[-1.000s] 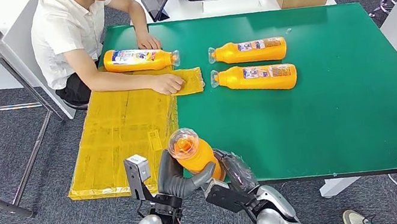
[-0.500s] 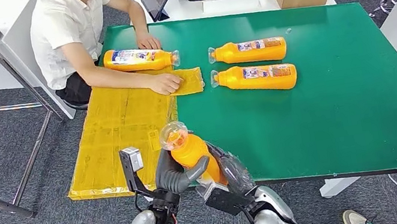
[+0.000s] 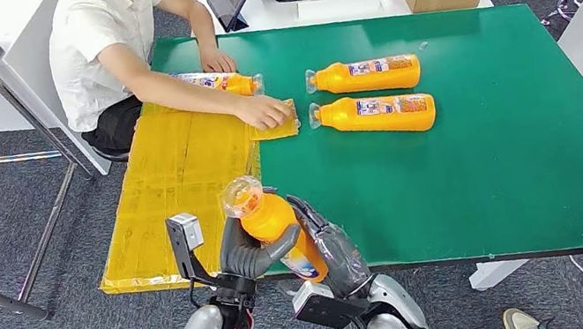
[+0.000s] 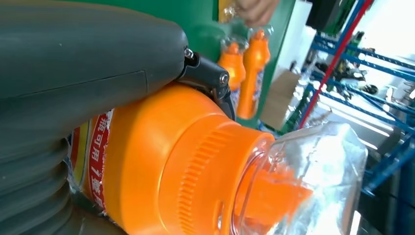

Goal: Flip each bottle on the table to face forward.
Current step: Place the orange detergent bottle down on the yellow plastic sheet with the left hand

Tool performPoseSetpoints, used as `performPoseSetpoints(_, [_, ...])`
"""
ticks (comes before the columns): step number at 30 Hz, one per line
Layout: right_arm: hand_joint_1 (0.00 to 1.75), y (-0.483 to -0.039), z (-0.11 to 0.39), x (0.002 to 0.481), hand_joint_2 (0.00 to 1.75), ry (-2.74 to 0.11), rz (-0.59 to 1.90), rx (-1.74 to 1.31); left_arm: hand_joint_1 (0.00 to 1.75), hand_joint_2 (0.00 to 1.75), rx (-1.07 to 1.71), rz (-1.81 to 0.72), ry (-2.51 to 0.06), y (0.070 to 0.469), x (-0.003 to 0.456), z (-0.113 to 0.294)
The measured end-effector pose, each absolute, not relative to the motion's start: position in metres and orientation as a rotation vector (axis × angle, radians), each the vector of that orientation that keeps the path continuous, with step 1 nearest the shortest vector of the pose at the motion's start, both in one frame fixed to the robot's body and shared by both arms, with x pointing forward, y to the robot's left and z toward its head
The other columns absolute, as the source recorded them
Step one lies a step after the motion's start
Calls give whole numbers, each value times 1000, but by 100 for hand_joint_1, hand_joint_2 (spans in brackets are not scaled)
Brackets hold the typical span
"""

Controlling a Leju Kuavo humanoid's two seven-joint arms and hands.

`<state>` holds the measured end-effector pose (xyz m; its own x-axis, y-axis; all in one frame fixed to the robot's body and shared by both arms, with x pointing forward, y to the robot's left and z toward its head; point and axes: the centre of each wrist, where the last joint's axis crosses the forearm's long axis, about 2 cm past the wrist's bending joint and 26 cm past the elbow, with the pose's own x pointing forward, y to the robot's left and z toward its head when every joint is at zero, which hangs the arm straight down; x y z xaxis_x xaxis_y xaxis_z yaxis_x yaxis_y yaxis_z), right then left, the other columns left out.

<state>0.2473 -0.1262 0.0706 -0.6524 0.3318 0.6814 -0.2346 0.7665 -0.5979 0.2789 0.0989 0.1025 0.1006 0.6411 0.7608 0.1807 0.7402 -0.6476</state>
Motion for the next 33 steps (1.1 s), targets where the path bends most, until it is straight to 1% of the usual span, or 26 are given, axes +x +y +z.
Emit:
performPoseSetpoints(4, [0, -126, 74, 246, 175, -2188, 887, -90, 175, 175, -754, 436, -1452, 106, 285, 106])
performPoseSetpoints(9, [0, -127, 76, 242, 175, -2262, 883, -141, 175, 175, -718, 466, -1494, 115, 292, 109])
performPoseSetpoints(11, [0, -128, 77, 237, 175, -2315, 846, -182, 175, 175, -634, 459, -1563, 120, 298, 113])
performPoseSetpoints(16, [0, -133, 88, 225, 175, -2424, 697, -300, 175, 175, -298, 343, -1812, 134, 313, 132])
performPoseSetpoints(22, [0, -139, 102, 223, 175, -2466, 618, -353, 175, 175, -158, 273, -1904, 141, 321, 143])
performPoseSetpoints(24, [0, -141, 108, 222, 175, -2483, 584, -382, 175, 175, -37, 158, -1947, 142, 325, 145])
performPoseSetpoints(27, [0, -146, 121, 227, 175, -2507, 509, -435, 175, 175, 166, -133, -1982, 141, 334, 149])
performPoseSetpoints(30, [0, -151, 129, 231, 175, -2517, 453, -470, 175, 175, 304, -402, -1955, 137, 344, 149])
performPoseSetpoints(33, [0, -152, 132, 233, 175, -2522, 427, -483, 175, 175, 393, -566, -1911, 137, 353, 147])
